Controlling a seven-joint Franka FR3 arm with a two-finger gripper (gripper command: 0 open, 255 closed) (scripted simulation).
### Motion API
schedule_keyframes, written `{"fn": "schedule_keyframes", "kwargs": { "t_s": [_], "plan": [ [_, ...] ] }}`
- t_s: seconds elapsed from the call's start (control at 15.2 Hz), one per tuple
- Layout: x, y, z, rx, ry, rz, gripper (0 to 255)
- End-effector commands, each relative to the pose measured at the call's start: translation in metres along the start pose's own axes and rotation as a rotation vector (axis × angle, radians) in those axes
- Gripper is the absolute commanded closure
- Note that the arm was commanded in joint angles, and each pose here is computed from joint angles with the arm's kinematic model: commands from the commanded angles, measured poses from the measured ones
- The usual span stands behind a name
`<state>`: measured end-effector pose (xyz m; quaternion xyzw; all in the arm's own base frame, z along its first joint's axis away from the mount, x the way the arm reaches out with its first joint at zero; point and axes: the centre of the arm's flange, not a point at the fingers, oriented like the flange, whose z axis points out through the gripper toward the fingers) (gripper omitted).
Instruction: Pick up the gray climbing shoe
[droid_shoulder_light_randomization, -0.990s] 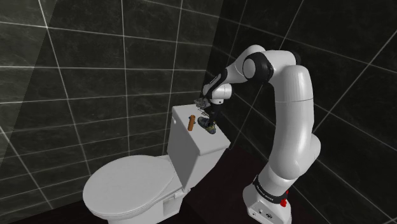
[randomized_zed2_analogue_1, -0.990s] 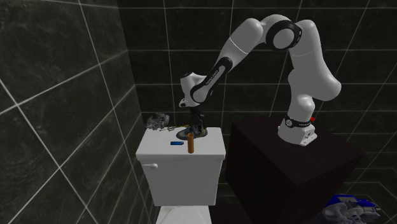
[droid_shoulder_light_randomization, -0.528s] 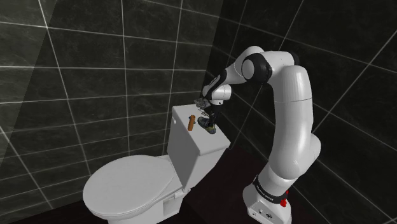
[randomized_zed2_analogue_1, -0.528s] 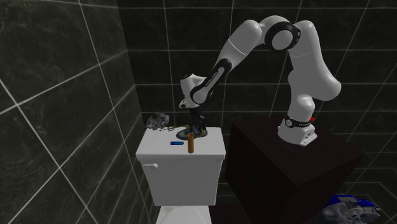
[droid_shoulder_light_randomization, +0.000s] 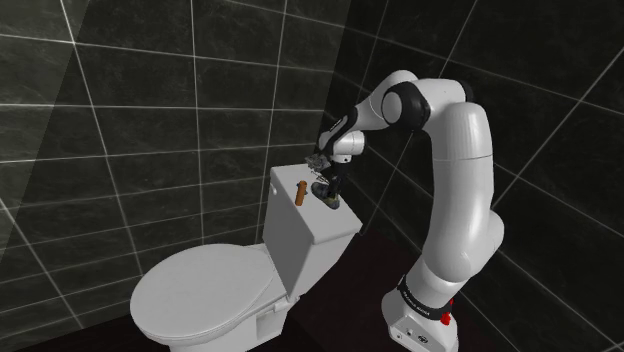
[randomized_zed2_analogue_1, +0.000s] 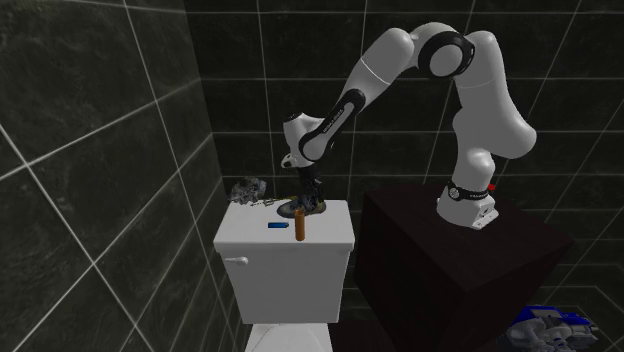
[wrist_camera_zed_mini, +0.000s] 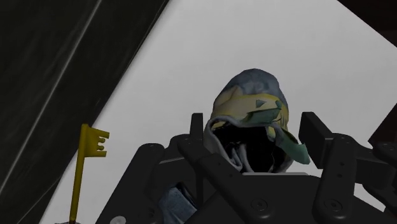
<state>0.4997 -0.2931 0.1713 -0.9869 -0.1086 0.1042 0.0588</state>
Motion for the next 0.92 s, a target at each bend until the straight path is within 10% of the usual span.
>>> {"fn": "schedule_keyframes", "kwargs": {
  "t_s": [0.0,0.86],
  "plan": [
    [-0.002,-0.002,-0.010,0.000,0.001,0.000,255],
    [-0.013,-0.010,-0.067,0.000,0.001,0.000,255]
  ]
}}
